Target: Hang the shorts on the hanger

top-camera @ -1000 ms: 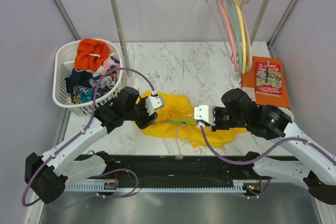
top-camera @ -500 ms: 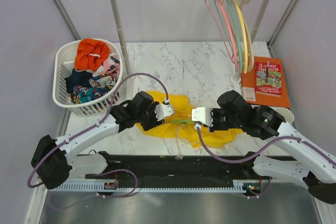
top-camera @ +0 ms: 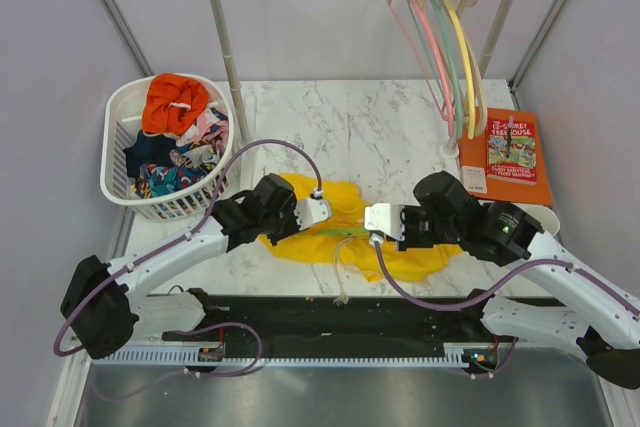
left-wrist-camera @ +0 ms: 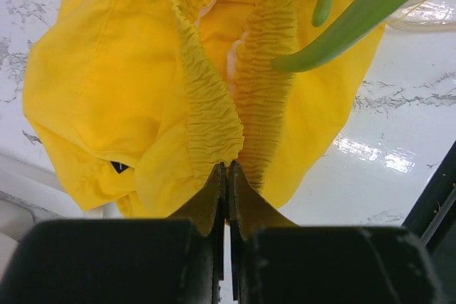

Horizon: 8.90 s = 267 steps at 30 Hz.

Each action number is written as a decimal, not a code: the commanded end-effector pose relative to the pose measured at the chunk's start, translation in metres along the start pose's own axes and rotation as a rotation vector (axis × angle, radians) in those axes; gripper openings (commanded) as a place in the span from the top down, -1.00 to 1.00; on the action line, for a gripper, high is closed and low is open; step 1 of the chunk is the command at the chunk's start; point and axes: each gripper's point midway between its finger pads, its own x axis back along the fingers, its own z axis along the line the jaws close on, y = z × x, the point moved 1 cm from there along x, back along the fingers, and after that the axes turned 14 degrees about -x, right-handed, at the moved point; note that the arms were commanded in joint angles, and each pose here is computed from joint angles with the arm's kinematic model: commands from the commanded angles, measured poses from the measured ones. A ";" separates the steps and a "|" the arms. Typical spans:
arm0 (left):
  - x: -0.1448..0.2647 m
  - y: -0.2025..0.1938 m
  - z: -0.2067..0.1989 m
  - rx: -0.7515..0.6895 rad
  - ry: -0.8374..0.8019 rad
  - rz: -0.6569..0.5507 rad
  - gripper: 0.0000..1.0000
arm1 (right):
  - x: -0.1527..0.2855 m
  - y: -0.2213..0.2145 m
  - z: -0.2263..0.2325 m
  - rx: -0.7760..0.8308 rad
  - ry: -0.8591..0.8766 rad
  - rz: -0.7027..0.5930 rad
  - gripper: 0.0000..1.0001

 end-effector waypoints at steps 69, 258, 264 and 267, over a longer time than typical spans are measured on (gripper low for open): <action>0.095 0.025 0.018 -0.206 -0.110 -0.366 -0.63 | -0.092 0.074 -0.002 0.068 0.098 -0.402 1.00; 0.047 0.009 -0.009 0.038 -0.392 -0.094 0.96 | -0.017 -0.112 -0.096 -0.803 -0.331 0.032 0.66; 0.054 0.026 -0.005 0.079 -0.356 -0.175 0.96 | -0.014 -0.084 -0.082 -0.699 -0.209 -0.015 -0.06; 0.057 0.028 -0.006 0.077 -0.353 -0.187 0.96 | -0.011 -0.065 -0.081 -0.668 -0.145 -0.069 -0.38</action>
